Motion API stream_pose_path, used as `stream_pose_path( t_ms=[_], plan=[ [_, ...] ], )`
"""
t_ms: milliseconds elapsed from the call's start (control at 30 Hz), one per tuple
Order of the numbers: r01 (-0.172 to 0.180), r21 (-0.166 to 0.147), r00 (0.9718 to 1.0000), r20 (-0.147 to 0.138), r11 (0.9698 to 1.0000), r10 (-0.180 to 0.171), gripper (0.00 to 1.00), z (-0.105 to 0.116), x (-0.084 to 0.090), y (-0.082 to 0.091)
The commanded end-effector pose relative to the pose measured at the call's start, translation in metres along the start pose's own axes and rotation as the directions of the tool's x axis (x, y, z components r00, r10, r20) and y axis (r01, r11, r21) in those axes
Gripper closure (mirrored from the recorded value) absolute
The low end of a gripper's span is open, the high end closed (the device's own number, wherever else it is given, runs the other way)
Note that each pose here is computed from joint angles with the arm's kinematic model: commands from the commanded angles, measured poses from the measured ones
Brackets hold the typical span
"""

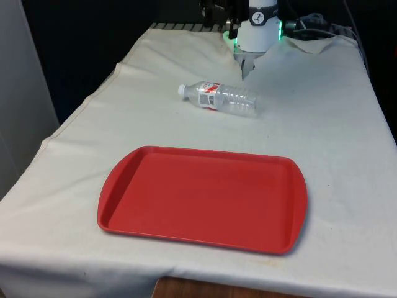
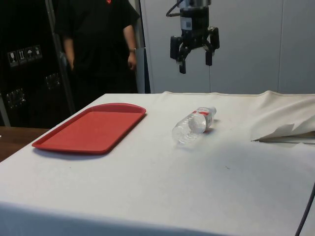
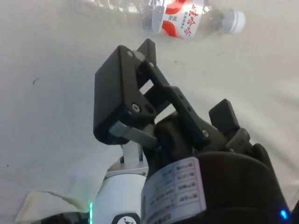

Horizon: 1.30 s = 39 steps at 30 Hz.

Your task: Place the bottle upright on the tray.

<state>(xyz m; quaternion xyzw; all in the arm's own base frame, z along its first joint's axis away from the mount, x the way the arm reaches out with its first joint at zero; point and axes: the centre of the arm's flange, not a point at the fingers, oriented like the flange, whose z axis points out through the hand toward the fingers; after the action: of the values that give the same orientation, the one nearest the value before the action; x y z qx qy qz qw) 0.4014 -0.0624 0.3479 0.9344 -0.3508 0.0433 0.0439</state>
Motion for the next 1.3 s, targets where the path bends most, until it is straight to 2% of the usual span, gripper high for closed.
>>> stream_pose_path(
  t_ms=[0,33,67,100,333,367,400,600,633,667,833,933,967,1000,1233,1267],
  plan=[
    [-0.011,0.008,0.9999,-0.012,0.9999,0.011,0.00,0.001,0.001,0.000],
    [-0.016,0.009,0.9998,-0.012,0.9998,0.016,0.00,0.002,0.001,0.000],
    [-0.009,0.002,1.0000,-0.001,1.0000,0.009,0.00,0.002,0.000,0.000],
    [-0.025,0.009,0.9996,-0.011,0.9997,0.025,0.00,0.004,0.001,0.001],
    [-0.054,0.015,0.9984,-0.013,0.9984,0.054,0.00,0.011,0.001,0.002],
    [-0.048,0.010,0.9988,-0.002,0.9988,0.048,0.00,0.011,0.000,0.002],
    [-0.060,0.016,0.9981,-0.012,0.9981,0.060,0.00,0.013,0.001,0.002],
    [-0.093,0.018,0.9956,-0.010,0.9955,0.093,0.00,0.020,0.002,0.005],
    [-0.084,0.012,0.9965,0.000,0.9964,0.084,0.00,0.019,0.001,0.004],
    [-0.098,0.019,0.9951,-0.009,0.9950,0.098,0.00,0.021,0.002,0.005],
    [-0.116,0.020,0.9932,-0.006,0.9930,0.116,0.00,0.024,0.002,0.007],
    [-0.133,0.020,0.9911,-0.003,0.9909,0.133,0.00,0.027,0.002,0.010],
    [-0.125,0.013,0.9922,0.007,0.9921,0.125,0.00,0.026,0.002,0.009],
    [-0.136,0.020,0.9906,-0.002,0.9904,0.137,0.00,0.028,0.002,0.010],
    [-0.164,0.022,0.9864,0.002,0.9861,0.164,0.00,0.031,0.004,0.016],
    [-0.157,0.017,0.9876,0.011,0.9874,0.157,0.00,0.030,0.003,0.015]
  ],
)
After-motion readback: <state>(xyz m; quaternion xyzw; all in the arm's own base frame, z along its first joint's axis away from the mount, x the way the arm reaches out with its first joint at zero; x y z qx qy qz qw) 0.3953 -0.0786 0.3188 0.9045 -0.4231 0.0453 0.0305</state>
